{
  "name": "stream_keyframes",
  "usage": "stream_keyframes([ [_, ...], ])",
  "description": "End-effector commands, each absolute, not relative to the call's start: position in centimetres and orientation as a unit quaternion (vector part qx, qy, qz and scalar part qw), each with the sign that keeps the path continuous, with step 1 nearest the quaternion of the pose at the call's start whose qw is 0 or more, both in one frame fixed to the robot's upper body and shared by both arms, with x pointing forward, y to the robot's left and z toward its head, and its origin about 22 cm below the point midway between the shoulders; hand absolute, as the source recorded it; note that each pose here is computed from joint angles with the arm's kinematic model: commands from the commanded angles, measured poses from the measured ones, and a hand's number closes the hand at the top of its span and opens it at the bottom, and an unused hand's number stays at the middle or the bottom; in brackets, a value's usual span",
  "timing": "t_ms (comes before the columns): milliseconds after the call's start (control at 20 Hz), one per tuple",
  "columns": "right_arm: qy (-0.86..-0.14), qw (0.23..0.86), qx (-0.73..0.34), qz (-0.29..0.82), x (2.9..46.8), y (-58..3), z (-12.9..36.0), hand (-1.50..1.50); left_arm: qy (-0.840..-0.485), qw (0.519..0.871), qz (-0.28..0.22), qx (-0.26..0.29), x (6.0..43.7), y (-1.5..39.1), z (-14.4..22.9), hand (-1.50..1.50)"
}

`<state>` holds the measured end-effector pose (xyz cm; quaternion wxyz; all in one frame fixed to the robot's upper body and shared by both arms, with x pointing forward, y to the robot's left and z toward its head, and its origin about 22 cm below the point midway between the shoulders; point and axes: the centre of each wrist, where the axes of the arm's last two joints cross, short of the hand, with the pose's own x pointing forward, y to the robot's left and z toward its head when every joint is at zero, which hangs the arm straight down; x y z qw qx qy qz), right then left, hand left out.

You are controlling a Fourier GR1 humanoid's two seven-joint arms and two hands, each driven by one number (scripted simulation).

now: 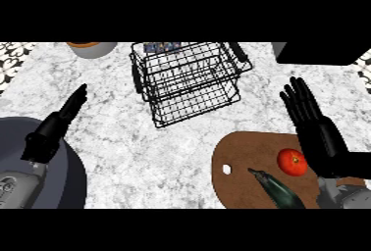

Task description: Pick the tomato from the cutting board and place it in the tiered basket

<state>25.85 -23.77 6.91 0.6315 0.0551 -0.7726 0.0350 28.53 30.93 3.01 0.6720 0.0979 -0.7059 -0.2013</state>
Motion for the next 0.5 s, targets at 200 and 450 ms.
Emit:
stream_keyframes([
  [200,-0.838,0.528,0.109,-0.087,26.4,-33.4,10.1,1.5,-0.739,0.66,-0.078,0.108,27.3,27.8,3.0,0.0],
  [450,-0.756,0.592,0.19,-0.206,25.3,-34.1,4.1,-1.5,-0.741,0.664,-0.051,0.084,26.8,25.3,2.6,0.0],
])
